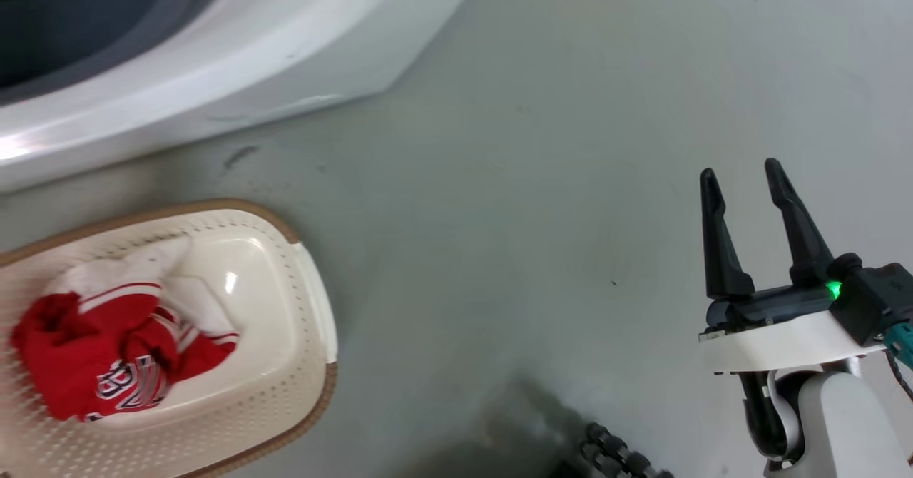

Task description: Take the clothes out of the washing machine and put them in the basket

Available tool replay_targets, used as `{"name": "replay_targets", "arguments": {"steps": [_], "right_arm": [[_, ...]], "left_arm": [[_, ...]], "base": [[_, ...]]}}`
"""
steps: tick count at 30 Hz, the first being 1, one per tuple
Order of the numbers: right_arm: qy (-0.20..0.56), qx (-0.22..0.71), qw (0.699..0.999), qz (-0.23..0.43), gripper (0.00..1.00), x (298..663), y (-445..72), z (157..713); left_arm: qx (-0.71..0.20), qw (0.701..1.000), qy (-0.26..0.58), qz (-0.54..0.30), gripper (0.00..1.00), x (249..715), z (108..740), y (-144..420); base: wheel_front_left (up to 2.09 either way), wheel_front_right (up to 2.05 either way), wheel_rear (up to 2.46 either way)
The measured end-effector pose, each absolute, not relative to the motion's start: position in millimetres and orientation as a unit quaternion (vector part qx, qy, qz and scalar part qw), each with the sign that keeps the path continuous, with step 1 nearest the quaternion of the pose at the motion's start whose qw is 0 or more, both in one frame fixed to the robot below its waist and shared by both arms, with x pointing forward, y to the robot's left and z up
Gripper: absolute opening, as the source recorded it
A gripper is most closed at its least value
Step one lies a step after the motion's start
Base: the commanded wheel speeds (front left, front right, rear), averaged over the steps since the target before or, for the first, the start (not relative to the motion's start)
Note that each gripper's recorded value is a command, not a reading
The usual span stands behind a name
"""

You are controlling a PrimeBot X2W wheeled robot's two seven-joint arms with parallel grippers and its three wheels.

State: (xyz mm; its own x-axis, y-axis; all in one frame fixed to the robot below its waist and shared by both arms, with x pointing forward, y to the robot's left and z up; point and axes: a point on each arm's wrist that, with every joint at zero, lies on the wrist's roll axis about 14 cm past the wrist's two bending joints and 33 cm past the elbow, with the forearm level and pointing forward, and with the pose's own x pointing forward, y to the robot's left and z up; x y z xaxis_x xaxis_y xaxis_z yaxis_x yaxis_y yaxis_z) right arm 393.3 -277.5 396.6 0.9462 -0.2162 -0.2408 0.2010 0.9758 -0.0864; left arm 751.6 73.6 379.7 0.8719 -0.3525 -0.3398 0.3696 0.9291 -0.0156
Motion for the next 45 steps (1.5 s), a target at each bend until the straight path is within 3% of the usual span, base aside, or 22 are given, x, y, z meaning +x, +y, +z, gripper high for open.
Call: {"name": "replay_targets", "arguments": {"steps": [6, 19, 35, 39, 45], "right_arm": [[0.091, -0.042, 0.991, -0.09, 1.0, 400.0, -270.3, 418.2], [0.022, -0.033, 0.998, -0.038, 1.0, 393.9, -233.2, 464.7], [-0.035, -0.017, 0.999, 0.012, 1.0, 385.6, -197.1, 502.2], [-0.043, -0.015, 0.999, 0.023, 1.0, 385.3, -189.8, 507.3], [-0.039, -0.013, 0.999, 0.032, 1.0, 389.2, -183.5, 503.8]], "left_arm": [[0.007, 0.979, 0.096, -0.177, 0.0, 722.8, 419.9, 85.8], [0.001, 0.986, 0.016, -0.164, 0.0, 626.4, 492.9, 113.3], [-0.001, 0.972, -0.167, -0.165, 0.0, 490.8, 607.4, 123.8], [-0.007, 0.971, -0.158, -0.179, 0.0, 465.0, 601.8, 120.3], [-0.022, 0.976, -0.068, -0.205, 0.0, 446.0, 551.7, 106.0]], "base": [[0.0, 0.0, 0.0], [0.0, 0.0, 0.0], [0.0, 0.0, 0.0], [0.0, 0.0, 0.0], [0.0, 0.0, 0.0]]}}
